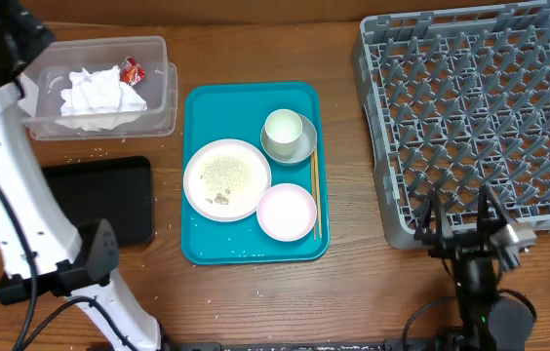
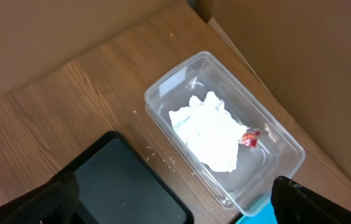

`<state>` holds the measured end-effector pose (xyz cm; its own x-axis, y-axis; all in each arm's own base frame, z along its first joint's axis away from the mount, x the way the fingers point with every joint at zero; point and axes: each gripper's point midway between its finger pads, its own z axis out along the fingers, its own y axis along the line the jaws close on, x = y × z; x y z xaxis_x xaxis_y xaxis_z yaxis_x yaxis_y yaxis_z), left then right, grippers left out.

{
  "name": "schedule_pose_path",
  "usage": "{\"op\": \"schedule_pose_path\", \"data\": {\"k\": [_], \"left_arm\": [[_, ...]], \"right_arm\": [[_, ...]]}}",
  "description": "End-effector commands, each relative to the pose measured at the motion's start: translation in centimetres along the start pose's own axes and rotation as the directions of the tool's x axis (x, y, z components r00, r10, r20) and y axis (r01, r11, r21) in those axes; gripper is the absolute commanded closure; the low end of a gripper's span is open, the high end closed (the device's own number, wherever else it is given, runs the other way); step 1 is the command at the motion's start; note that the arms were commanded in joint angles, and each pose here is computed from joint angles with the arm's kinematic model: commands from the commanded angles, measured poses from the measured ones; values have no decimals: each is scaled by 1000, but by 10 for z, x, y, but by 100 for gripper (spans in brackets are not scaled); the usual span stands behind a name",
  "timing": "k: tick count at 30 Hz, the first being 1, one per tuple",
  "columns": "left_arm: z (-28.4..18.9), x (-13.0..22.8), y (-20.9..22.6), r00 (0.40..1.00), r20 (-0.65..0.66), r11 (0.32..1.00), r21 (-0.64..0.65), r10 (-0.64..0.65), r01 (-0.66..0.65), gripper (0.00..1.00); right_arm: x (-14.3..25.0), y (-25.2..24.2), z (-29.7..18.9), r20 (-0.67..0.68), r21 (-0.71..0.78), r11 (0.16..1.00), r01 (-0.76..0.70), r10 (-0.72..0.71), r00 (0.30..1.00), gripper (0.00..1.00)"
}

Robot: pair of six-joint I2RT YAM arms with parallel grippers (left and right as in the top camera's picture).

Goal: Sort waste into correct bins and load items into the dishwasher
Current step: 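Drop the tissue into the clear bin and retract the left arm, then reach the right gripper to the small white cup and lift it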

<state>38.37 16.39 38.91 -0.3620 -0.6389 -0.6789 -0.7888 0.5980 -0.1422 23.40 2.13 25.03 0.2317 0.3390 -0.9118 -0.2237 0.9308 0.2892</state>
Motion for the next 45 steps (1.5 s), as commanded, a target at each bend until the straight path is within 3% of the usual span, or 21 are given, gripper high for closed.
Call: {"op": "schedule_pose_path", "data": {"k": [1,4,7,8,10,13,15,18,21,25,29,33,36,39,40,43,45], "left_arm": [[10,0,7,996,-80,996,74,-35,41,0],[12,-5,18,996,-75,997,56,-56,60,0],[13,-7,21,995,-73,997,49,-63,66,0],[13,-7,22,996,-68,997,42,-58,61,0],[13,-11,25,997,-50,998,27,-55,57,0],[14,-20,21,998,-15,997,42,-65,65,0],[14,-26,20,997,8,996,54,-75,74,0],[15,-38,21,992,43,991,67,-118,115,0],[17,-44,26,980,53,980,72,-190,186,0],[21,-46,40,976,47,977,41,-211,209,0],[23,-38,54,976,15,976,-3,-216,216,0],[24,-36,54,977,8,977,-7,-214,214,0],[23,-36,53,977,7,977,-5,-212,212,0],[23,-36,53,977,7,977,-5,-212,212,0],[23,-36,53,977,7,977,-5,-212,212,0],[23,-36,53,977,7,977,-6,-212,212,0],[23,-36,53,977,8,977,-6,-212,212,0]], "right_arm": [[-38,51,-11,88,-285,944,-169,201,976,0],[-98,57,-30,351,-315,945,-92,206,913,0],[-157,34,-59,616,-216,968,-131,238,751,0],[-180,26,-68,680,-175,970,-171,245,692,0],[-197,34,-65,669,-176,970,-168,243,703,0],[-220,58,-48,592,-196,973,-121,216,776,0],[-232,83,-30,535,-191,981,36,74,842,0],[-244,123,0,448,-244,921,303,-170,878,0],[-256,122,50,241,-239,941,241,-183,953,0],[-253,128,104,-49,-287,949,133,-153,987,0],[-245,150,146,-294,-421,907,6,-143,945,0],[-217,170,175,-546,-476,852,-220,-90,833,0],[-198,198,180,-647,-561,729,-393,-90,757,0],[-184,223,185,-697,-645,531,-549,-113,709,0],[-178,228,192,-717,-635,505,-585,-105,689,0],[-157,235,219,-764,-569,525,-633,-52,643,0],[-118,236,244,-812,-434,639,-635,29,583,0]]}}
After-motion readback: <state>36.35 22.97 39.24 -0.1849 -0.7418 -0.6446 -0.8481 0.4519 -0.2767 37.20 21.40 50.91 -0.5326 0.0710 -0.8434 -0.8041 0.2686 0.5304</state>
